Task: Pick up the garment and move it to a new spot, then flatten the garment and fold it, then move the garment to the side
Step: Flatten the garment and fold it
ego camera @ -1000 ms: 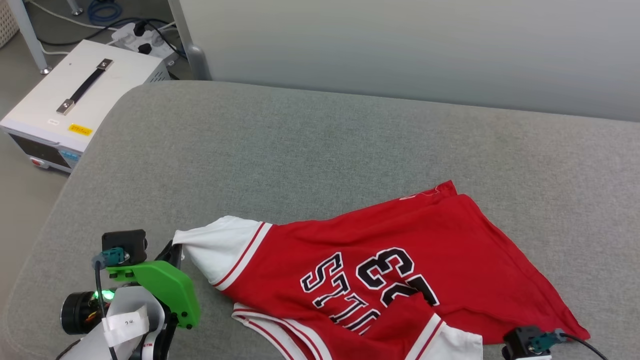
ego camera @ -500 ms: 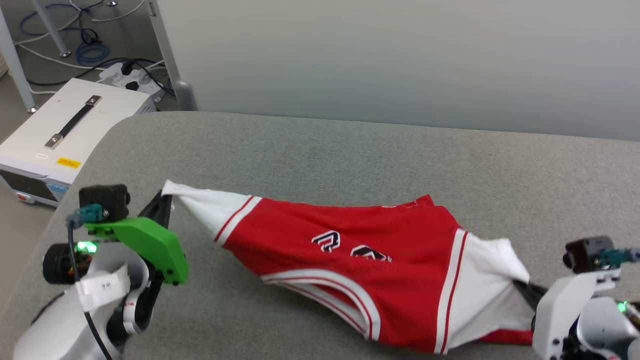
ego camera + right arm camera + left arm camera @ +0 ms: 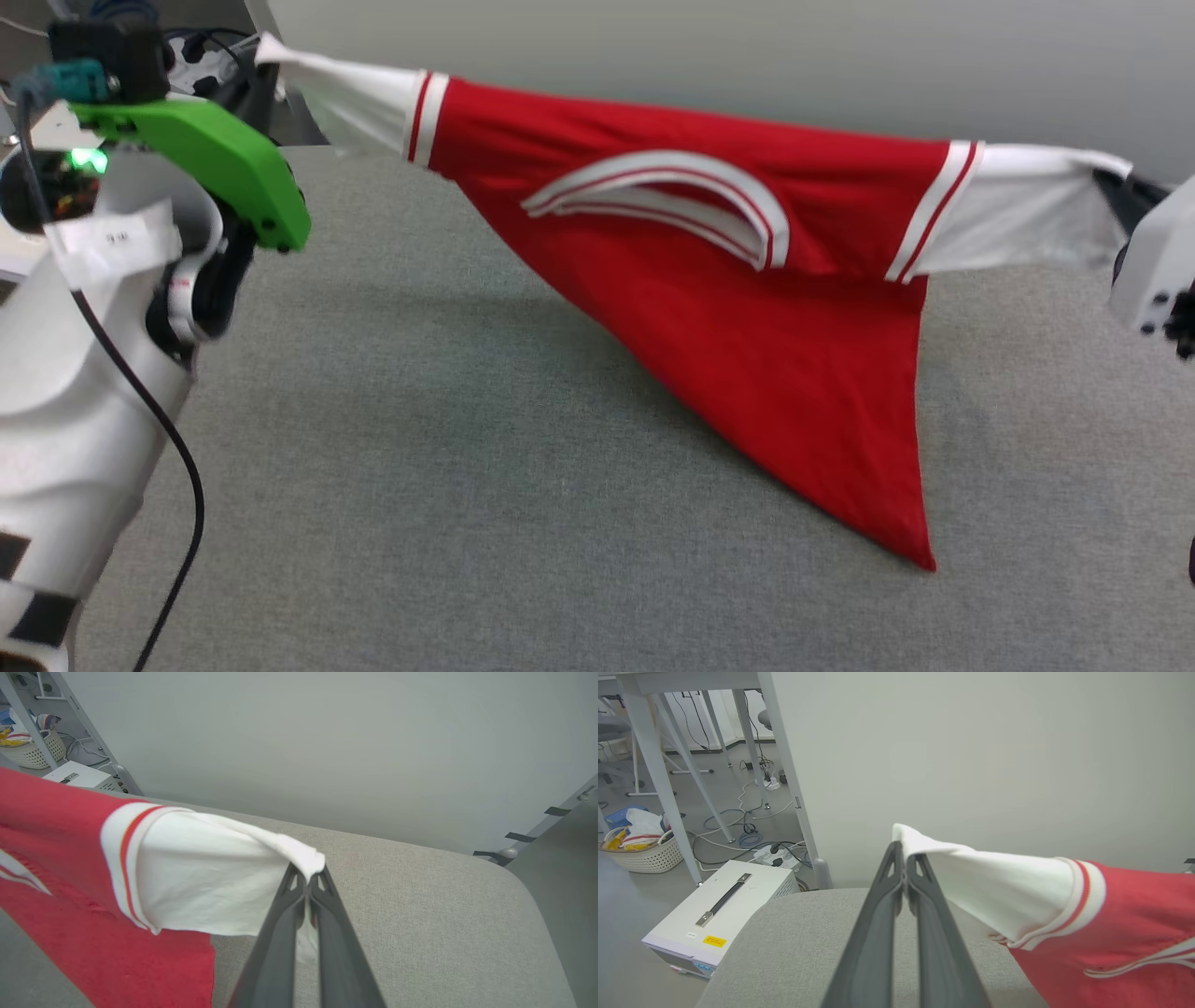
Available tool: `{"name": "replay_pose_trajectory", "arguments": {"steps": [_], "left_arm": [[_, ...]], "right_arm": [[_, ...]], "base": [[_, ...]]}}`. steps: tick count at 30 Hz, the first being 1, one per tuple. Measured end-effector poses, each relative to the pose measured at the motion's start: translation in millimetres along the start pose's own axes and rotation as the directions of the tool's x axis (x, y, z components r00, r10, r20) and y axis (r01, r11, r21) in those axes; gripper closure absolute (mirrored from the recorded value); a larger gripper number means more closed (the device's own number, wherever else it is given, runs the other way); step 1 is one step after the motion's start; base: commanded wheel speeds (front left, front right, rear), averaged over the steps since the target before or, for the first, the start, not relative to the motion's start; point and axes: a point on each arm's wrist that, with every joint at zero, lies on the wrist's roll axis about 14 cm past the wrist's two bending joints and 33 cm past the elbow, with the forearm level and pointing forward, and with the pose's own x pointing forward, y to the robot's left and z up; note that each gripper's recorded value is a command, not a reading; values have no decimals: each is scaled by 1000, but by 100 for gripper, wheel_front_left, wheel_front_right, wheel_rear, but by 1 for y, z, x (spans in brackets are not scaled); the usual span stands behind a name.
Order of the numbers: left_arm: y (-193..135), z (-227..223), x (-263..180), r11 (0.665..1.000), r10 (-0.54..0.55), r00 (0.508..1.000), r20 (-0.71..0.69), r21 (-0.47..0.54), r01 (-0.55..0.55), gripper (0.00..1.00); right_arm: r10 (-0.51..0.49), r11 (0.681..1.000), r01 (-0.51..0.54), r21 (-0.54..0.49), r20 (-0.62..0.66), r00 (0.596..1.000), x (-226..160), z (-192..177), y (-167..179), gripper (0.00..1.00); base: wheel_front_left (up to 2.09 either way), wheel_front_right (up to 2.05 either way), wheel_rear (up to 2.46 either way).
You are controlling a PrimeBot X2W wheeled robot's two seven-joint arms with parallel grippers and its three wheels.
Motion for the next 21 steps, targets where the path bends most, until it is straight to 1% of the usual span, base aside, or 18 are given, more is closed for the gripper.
{"name": "replay_pose_trajectory", "arguments": {"steps": [4,7,10,13,17,21], "left_arm": [[4,25,31,1000,11,998,55,22,-12,100],[8,49,53,999,23,993,117,35,-27,100],[11,80,76,999,36,977,208,27,-43,100],[15,106,93,998,47,957,287,30,-58,100],[15,124,116,997,42,934,354,45,-62,100],[14,114,140,997,36,936,351,51,-57,100]], "right_arm": [[-25,999,28,-30,96,995,22,44,-12,100],[-46,997,55,-47,187,981,37,81,-21,100],[-74,994,94,-52,294,953,49,124,-34,100],[-96,990,129,-61,381,920,58,157,-43,100],[-112,986,155,-65,438,892,73,182,-52,100],[-119,985,163,-62,448,886,93,185,-58,100]], "base": [[0,0,0],[0,0,0],[0,0,0],[0,0,0],[0,0,0],[0,0,0]]}}
